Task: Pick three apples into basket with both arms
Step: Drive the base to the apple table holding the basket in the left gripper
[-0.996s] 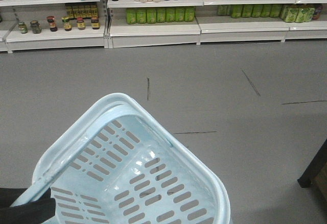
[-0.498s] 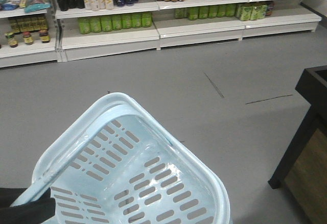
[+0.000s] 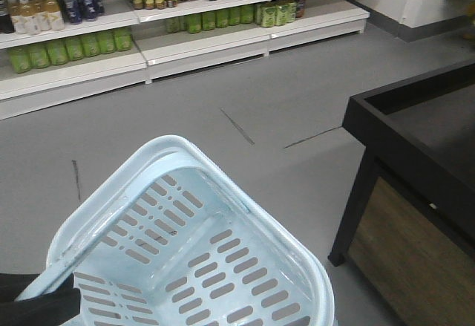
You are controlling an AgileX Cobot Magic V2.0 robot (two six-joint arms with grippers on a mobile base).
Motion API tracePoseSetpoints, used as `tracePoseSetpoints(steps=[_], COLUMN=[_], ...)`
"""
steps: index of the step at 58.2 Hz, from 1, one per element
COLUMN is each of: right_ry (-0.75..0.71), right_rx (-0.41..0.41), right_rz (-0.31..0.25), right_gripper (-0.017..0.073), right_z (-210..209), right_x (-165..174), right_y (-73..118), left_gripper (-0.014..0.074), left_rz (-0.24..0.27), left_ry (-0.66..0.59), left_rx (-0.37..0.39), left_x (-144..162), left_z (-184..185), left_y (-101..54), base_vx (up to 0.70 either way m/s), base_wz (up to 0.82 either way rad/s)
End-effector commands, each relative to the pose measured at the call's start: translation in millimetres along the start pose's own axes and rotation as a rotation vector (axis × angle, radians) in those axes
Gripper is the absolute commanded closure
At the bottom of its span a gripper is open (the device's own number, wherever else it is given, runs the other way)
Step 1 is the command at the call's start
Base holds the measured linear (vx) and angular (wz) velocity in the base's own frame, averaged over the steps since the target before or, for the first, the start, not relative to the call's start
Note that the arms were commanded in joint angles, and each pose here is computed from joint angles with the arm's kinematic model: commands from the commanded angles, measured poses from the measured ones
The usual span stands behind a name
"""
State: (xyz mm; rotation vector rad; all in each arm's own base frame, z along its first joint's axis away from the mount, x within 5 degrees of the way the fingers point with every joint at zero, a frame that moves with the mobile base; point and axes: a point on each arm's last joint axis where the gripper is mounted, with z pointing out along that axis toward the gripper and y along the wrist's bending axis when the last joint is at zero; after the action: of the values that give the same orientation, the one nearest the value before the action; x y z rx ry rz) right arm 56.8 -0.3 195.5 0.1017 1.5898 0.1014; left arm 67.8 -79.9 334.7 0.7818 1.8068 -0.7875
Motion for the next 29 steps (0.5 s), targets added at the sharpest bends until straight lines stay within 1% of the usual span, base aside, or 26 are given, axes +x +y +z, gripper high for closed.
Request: tracePoseSetpoints(steps=[1,29], right_ry=[-0.073,-0.072], right_rx=[-0.014,-0.013], right_rz=[-0.019,-0.019], right_gripper=[0.0564,0.0564], right_z=[-0.5,-0.5], right_x=[-3.4,-3.3], right_y=[1.0,1.0], left_gripper=[0.0599,0.0599], left_rz=[-0.039,-0.039], left_ry=[-0.104,-0.104], left_rx=[-0.009,-0.009], left_x=[-14.9,-14.9], left_z=[-4.0,-4.0], left_y=[-1.3,-1.3], base_vx=[0.16,0.15], base_wz=[-0.49,-0.51])
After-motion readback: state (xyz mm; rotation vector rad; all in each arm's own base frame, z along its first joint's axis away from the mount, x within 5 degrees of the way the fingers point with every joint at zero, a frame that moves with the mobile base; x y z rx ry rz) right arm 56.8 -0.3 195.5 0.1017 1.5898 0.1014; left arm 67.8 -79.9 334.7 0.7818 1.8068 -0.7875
